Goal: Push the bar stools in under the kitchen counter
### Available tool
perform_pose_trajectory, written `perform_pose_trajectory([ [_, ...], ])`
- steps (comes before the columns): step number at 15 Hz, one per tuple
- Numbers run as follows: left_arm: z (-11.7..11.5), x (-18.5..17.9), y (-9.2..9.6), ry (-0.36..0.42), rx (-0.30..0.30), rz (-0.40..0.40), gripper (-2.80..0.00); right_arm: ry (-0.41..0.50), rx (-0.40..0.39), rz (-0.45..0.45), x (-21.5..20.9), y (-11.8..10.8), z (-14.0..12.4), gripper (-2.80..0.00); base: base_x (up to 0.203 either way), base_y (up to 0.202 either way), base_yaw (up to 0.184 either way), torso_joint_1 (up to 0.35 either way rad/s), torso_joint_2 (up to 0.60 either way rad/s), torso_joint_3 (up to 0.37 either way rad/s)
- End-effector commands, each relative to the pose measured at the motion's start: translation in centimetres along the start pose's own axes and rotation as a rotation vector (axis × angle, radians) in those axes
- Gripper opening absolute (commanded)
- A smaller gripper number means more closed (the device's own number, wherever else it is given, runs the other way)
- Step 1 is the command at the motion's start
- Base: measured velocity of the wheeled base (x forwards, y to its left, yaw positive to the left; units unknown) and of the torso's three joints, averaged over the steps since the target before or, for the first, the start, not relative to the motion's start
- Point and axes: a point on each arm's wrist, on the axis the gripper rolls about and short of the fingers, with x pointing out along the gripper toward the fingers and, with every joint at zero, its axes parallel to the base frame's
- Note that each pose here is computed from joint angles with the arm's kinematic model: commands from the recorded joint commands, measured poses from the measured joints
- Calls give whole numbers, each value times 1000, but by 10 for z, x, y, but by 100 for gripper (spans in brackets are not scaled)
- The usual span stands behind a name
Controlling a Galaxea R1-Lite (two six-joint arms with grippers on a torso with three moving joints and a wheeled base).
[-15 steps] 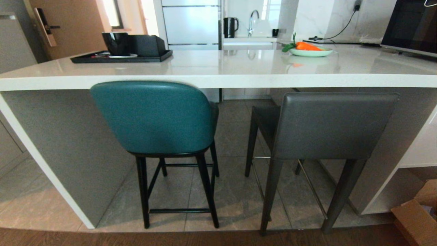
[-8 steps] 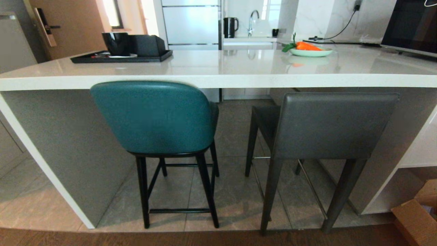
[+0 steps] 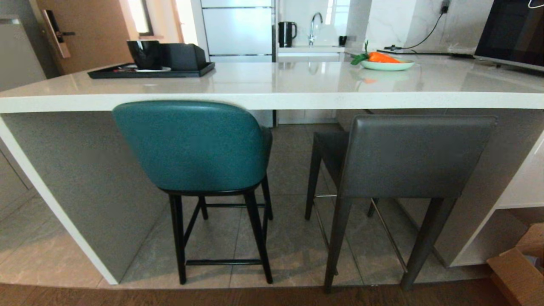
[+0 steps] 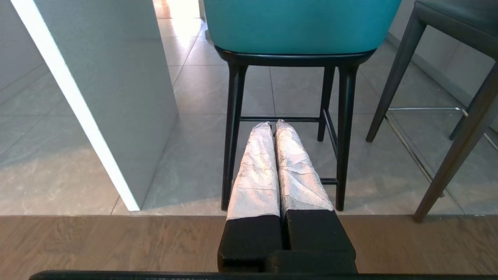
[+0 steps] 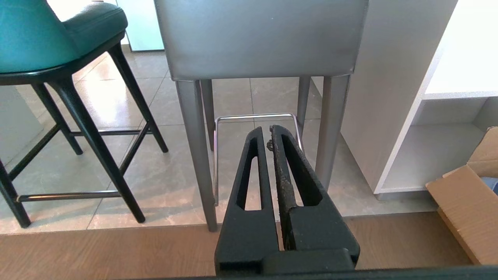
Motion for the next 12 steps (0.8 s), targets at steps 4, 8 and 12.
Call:
perform_pose_trajectory([
  [4,-3,1,0,11,0,0,-280,25,0,1,2,0,-7,-280,0,0,0,0,0,0],
  [8,-3,1,0,11,0,0,-280,25,0,1,2,0,-7,-280,0,0,0,0,0,0],
  [12,-2,1,0,10,0,-1,-280,25,6,1,2,0,-7,-280,0,0,0,0,0,0],
])
